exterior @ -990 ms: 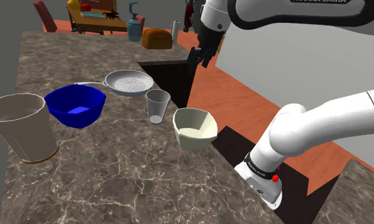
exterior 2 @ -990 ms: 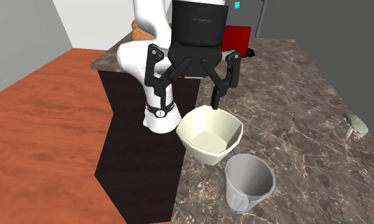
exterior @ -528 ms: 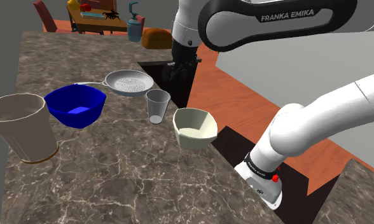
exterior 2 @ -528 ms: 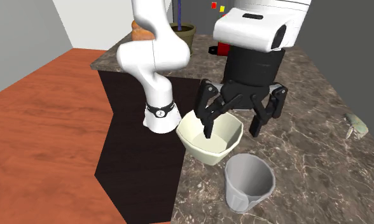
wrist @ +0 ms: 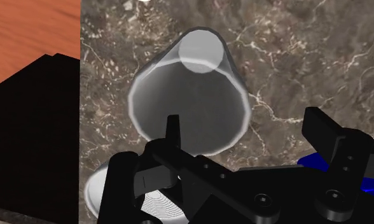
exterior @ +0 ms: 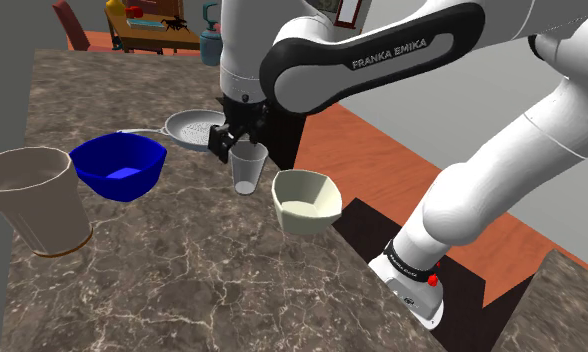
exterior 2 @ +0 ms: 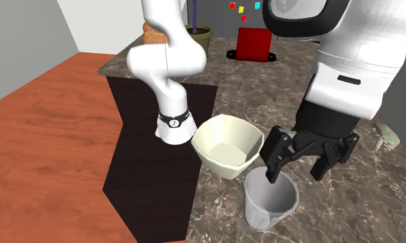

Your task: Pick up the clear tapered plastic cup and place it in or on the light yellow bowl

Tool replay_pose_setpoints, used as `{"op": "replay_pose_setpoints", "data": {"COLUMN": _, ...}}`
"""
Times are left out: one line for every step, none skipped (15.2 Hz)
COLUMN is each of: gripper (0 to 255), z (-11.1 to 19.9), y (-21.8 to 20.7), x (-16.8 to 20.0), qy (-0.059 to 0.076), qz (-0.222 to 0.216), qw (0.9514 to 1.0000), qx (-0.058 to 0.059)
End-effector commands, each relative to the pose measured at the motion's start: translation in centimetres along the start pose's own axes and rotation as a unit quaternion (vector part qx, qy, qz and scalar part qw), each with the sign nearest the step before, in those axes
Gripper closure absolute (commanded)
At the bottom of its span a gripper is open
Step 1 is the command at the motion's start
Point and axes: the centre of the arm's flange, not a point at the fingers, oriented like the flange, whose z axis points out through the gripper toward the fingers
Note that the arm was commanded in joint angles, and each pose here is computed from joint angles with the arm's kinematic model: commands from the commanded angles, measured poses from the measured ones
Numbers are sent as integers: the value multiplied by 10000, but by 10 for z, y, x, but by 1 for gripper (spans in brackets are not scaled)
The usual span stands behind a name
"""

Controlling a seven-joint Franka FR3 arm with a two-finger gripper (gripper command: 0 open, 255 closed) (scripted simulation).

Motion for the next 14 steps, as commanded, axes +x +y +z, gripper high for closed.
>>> {"op": "replay_pose_setpoints", "data": {"gripper": 0, "z": 10, "y": -7, "x": 1, "qy": 5, "qz": 5, "qw": 10000, "qx": -5}}
{"op": "replay_pose_setpoints", "data": {"gripper": 0, "z": 15, "y": -7, "x": 1, "qy": 5, "qz": 5, "qw": 10000, "qx": -5}}
{"op": "replay_pose_setpoints", "data": {"gripper": 0, "z": 20, "y": -7, "x": 1, "qy": 5, "qz": 5, "qw": 10000, "qx": -5}}
{"op": "replay_pose_setpoints", "data": {"gripper": 0, "z": 26, "y": -7, "x": 1, "qy": 5, "qz": 5, "qw": 10000, "qx": -5}}
{"op": "replay_pose_setpoints", "data": {"gripper": 0, "z": 31, "y": -7, "x": 1, "qy": 5, "qz": 5, "qw": 10000, "qx": -5}}
{"op": "replay_pose_setpoints", "data": {"gripper": 0, "z": 36, "y": -7, "x": 1, "qy": 5, "qz": 5, "qw": 10000, "qx": -5}}
{"op": "replay_pose_setpoints", "data": {"gripper": 0, "z": 44, "y": -7, "x": 1, "qy": 5, "qz": 5, "qw": 10000, "qx": -5}}
{"op": "replay_pose_setpoints", "data": {"gripper": 0, "z": 44, "y": -7, "x": 1, "qy": 5, "qz": 5, "qw": 10000, "qx": -5}}
{"op": "replay_pose_setpoints", "data": {"gripper": 0, "z": 44, "y": -7, "x": 1, "qy": 5, "qz": 5, "qw": 10000, "qx": -5}}
{"op": "replay_pose_setpoints", "data": {"gripper": 0, "z": 44, "y": -7, "x": 1, "qy": 5, "qz": 5, "qw": 10000, "qx": -5}}
{"op": "replay_pose_setpoints", "data": {"gripper": 0, "z": 44, "y": -7, "x": 1, "qy": 5, "qz": 5, "qw": 10000, "qx": -5}}
{"op": "replay_pose_setpoints", "data": {"gripper": 0, "z": 44, "y": -7, "x": 1, "qy": 5, "qz": 5, "qw": 10000, "qx": -5}}
{"op": "replay_pose_setpoints", "data": {"gripper": 0, "z": 44, "y": -7, "x": 1, "qy": 5, "qz": 5, "qw": 10000, "qx": -5}}
{"op": "replay_pose_setpoints", "data": {"gripper": 0, "z": 44, "y": -7, "x": 1, "qy": 5, "qz": 5, "qw": 10000, "qx": -5}}
